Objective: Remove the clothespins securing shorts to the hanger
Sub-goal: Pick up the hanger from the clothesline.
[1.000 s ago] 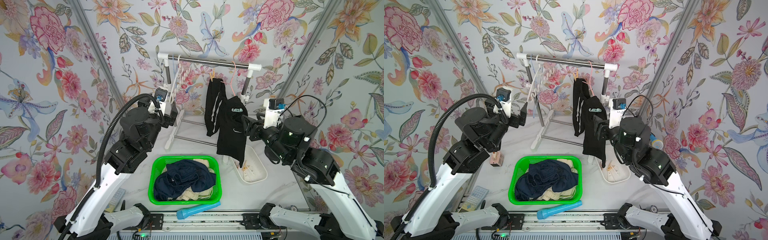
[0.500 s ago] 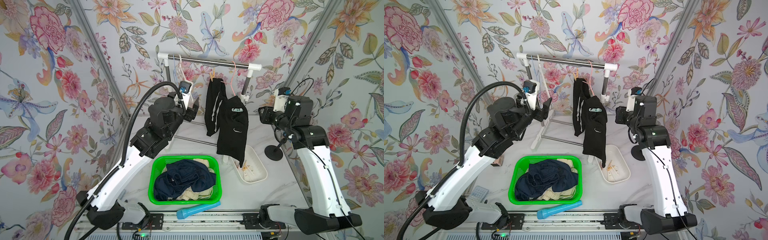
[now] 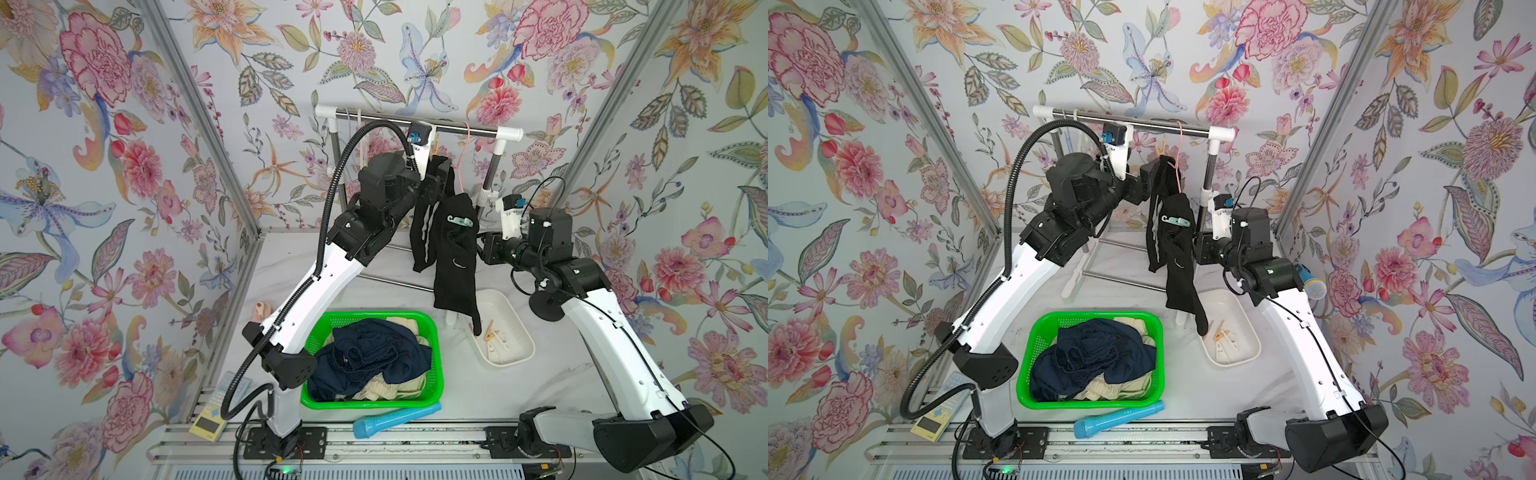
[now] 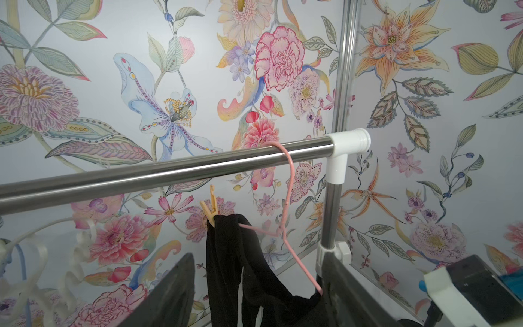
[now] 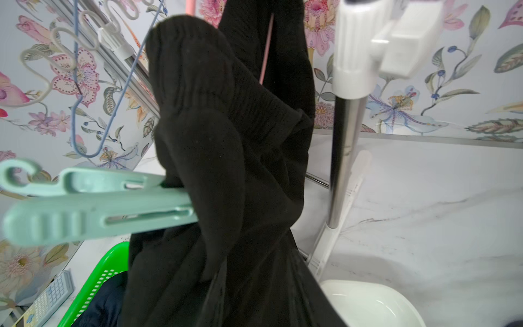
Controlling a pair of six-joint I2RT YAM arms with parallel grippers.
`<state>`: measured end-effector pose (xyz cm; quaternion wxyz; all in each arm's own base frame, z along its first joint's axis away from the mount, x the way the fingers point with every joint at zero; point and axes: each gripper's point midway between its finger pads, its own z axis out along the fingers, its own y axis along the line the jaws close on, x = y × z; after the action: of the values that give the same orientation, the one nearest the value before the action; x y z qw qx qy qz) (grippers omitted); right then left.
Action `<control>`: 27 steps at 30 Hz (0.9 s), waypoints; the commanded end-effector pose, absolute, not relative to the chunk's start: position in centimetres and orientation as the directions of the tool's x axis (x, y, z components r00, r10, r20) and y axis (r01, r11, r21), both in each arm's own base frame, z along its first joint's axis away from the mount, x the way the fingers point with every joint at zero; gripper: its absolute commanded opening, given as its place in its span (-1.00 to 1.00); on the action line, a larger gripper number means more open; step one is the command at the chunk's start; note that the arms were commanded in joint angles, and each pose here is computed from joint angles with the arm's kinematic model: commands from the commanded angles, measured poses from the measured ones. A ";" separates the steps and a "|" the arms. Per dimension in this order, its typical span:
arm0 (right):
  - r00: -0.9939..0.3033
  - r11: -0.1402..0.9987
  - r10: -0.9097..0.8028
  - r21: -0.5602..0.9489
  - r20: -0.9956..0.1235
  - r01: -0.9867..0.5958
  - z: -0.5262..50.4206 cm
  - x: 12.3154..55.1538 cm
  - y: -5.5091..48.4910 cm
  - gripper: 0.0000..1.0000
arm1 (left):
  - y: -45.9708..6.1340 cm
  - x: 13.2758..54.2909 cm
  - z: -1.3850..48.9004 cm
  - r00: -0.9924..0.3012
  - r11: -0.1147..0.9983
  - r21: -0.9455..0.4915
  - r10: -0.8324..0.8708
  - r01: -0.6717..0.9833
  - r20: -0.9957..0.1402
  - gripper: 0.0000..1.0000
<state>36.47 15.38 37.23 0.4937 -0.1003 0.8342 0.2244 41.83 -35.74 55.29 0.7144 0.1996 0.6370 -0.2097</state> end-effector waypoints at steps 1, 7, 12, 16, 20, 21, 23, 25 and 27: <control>-0.439 0.875 0.066 0.264 -0.896 -0.406 38.6 36.1 15.4 -0.24 | -37.7 42.5 54.1 0.070 0.806 0.009 -0.041 0.592 -0.997 0.44; -0.450 0.854 0.061 0.280 -0.891 -0.439 37.8 35.9 17.0 -0.23 | -39.3 44.0 51.9 0.062 0.804 0.015 -0.028 0.595 -0.998 0.43; -0.457 0.854 0.035 0.264 -0.889 -0.448 37.0 36.1 18.3 -0.23 | -40.7 44.6 51.2 0.053 0.777 -0.023 -0.072 0.629 -0.996 0.36; -0.448 0.858 0.032 0.255 -0.893 -0.446 37.2 36.0 18.2 -0.23 | -42.2 44.9 49.9 0.014 0.740 -0.058 -0.091 0.670 -0.996 0.35; -0.443 0.859 0.032 0.251 -0.896 -0.446 37.2 35.6 17.9 -0.21 | -42.0 45.9 48.7 -0.012 0.751 -0.069 -0.081 0.657 -0.997 0.25; -0.441 0.860 0.030 0.247 -0.897 -0.446 37.2 35.5 17.9 -0.21 | -41.9 46.2 48.4 -0.019 0.755 -0.069 -0.074 0.652 -0.997 0.23; -0.438 0.866 0.026 0.239 -0.899 -0.439 37.0 35.3 17.6 -0.20 | -41.6 46.7 47.7 -0.033 0.760 -0.067 -0.059 0.646 -0.998 0.17; -0.438 0.870 0.025 0.235 -0.899 -0.434 36.9 35.1 17.4 -0.20 | -41.4 47.2 47.0 -0.046 0.762 -0.063 -0.044 0.644 -0.998 0.14; -0.438 0.872 0.024 0.233 -0.899 -0.431 36.7 35.0 17.3 -0.19 | -41.2 47.6 46.4 -0.057 0.766 -0.060 -0.031 0.640 -0.998 0.09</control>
<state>35.30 17.67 36.08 0.4996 -0.1238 0.8265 0.2282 46.92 -41.76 46.56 0.6534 0.2240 0.6757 -0.2575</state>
